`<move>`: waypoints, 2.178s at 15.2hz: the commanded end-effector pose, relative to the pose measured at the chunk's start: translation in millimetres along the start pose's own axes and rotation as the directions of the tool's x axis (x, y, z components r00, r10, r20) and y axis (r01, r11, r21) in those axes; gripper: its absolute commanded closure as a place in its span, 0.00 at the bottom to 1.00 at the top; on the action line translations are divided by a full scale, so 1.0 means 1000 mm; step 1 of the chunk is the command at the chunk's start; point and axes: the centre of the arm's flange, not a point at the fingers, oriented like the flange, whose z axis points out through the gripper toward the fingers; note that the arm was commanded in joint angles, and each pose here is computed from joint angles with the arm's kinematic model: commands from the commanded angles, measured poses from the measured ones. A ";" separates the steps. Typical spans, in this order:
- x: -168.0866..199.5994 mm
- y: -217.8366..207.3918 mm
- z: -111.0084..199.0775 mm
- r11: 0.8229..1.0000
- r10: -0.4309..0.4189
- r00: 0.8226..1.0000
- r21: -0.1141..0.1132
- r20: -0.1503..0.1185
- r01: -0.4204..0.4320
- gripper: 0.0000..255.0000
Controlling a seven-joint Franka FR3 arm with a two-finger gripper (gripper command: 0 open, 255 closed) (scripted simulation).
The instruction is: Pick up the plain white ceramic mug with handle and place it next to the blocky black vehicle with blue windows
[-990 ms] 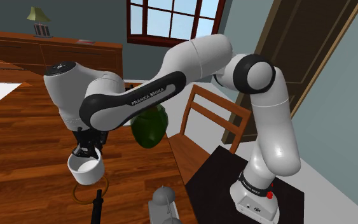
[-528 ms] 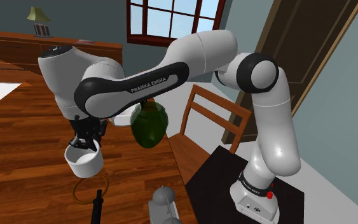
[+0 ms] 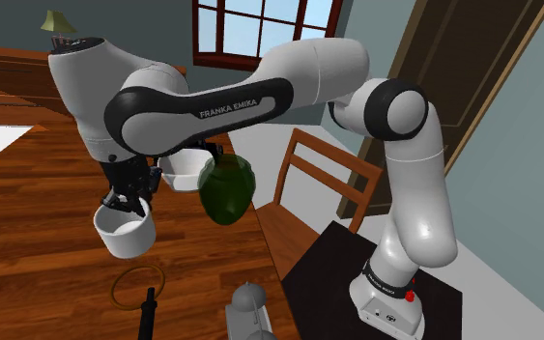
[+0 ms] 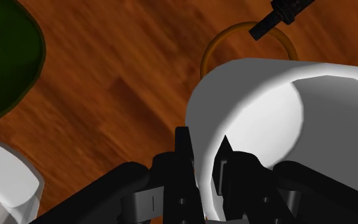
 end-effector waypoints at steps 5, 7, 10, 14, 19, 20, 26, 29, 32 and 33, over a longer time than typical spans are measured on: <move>0.000 0.005 -0.032 1.000 0.000 1.000 0.000 0.000 0.000 1.00; 0.000 0.007 -0.043 1.000 0.000 1.000 0.000 0.000 0.000 1.00; 0.000 0.010 -0.058 1.000 0.000 1.000 0.000 0.000 0.000 1.00; 0.001 0.013 -0.079 1.000 0.000 1.000 0.000 0.000 0.000 1.00; 0.015 0.077 -0.067 1.000 0.000 1.000 0.000 0.000 0.000 1.00; 0.018 0.089 -0.065 1.000 0.000 1.000 0.000 0.000 0.000 1.00; 0.036 0.165 -0.051 1.000 0.000 1.000 0.000 0.000 0.000 1.00; 0.045 0.203 -0.044 1.000 0.000 1.000 0.000 0.000 0.000 1.00; 0.054 0.241 -0.038 1.000 0.000 1.000 0.000 0.000 0.000 1.00; 0.057 0.254 -0.035 1.000 0.000 1.000 0.000 0.000 0.000 1.00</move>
